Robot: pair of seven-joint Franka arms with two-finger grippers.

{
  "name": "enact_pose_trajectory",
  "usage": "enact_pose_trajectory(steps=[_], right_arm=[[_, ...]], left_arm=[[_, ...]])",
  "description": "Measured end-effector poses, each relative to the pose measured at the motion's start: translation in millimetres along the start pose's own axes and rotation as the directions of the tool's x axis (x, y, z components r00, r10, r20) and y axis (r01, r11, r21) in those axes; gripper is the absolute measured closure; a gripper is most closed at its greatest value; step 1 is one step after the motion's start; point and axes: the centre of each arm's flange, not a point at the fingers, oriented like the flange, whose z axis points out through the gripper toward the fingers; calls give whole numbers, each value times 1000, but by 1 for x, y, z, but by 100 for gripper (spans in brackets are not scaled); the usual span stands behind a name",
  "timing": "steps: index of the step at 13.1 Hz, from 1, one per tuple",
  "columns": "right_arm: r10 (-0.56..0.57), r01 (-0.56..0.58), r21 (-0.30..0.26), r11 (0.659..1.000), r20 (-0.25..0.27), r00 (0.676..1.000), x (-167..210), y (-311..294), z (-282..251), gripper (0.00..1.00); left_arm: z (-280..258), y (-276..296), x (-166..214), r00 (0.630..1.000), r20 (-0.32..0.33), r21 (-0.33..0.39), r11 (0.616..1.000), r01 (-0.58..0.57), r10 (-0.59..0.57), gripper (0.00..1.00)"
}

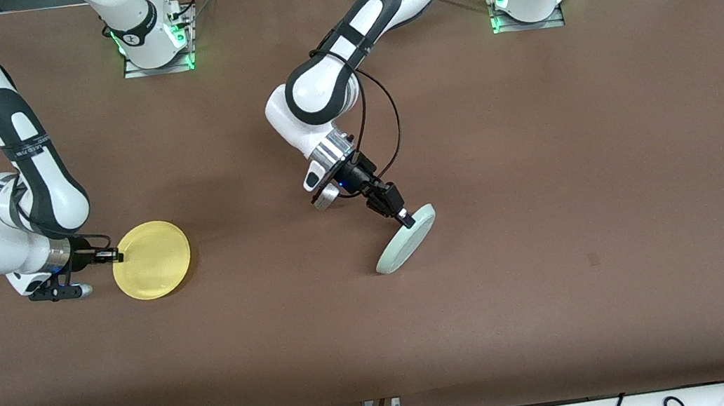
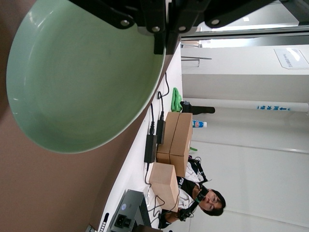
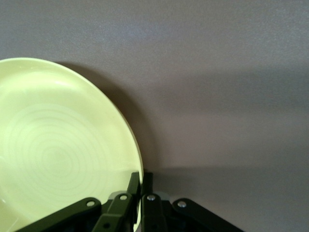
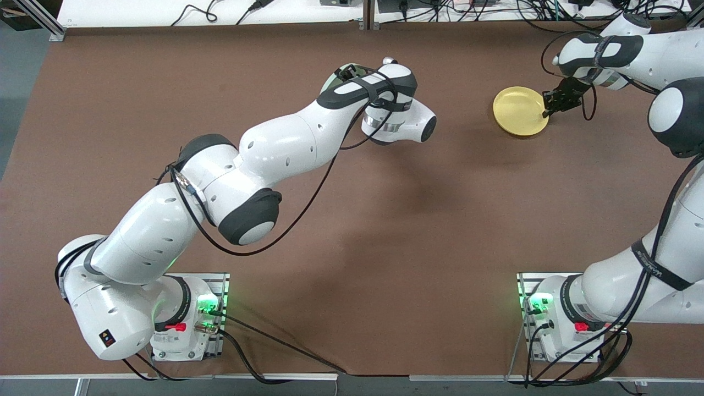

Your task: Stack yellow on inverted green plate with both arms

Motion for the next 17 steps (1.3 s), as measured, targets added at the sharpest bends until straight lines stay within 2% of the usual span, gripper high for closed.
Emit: enact_pose_trajectory(steps=[3,6,8,10,12,13,14,15,17], right_arm=[[-10,10,2,1000,-5,1000,2,-2,-7,97],[-38,37,27,999,21,999,11,-11,-38,97],[-53,51,42,998,37,998,17,-18,-59,97],[-64,62,50,997,46,997,22,-22,-72,97],[-78,73,61,995,66,995,25,-27,-84,97],[-84,80,66,995,70,994,26,-31,-90,97],[-91,86,70,994,75,993,27,-34,-94,97],[-99,93,75,993,82,992,28,-38,-94,97],[-118,109,89,990,101,988,26,-52,-91,97]], left_arm=[[-23,9,-1,999,-34,5,1000,-13,13,97],[-59,27,-6,995,-87,14,999,-39,40,94],[-85,44,-13,991,-122,10,998,-59,60,72],[-105,58,-21,992,-129,-24,1000,-21,17,48],[-126,72,-30,991,-90,-123,988,89,-100,28],[-142,82,-34,983,-72,-203,967,154,-172,17],[-158,90,-36,968,-56,-282,934,220,-245,6],[-169,95,-35,951,-35,-354,893,276,-308,0],[-183,94,-25,908,45,-492,782,383,-416,0]])
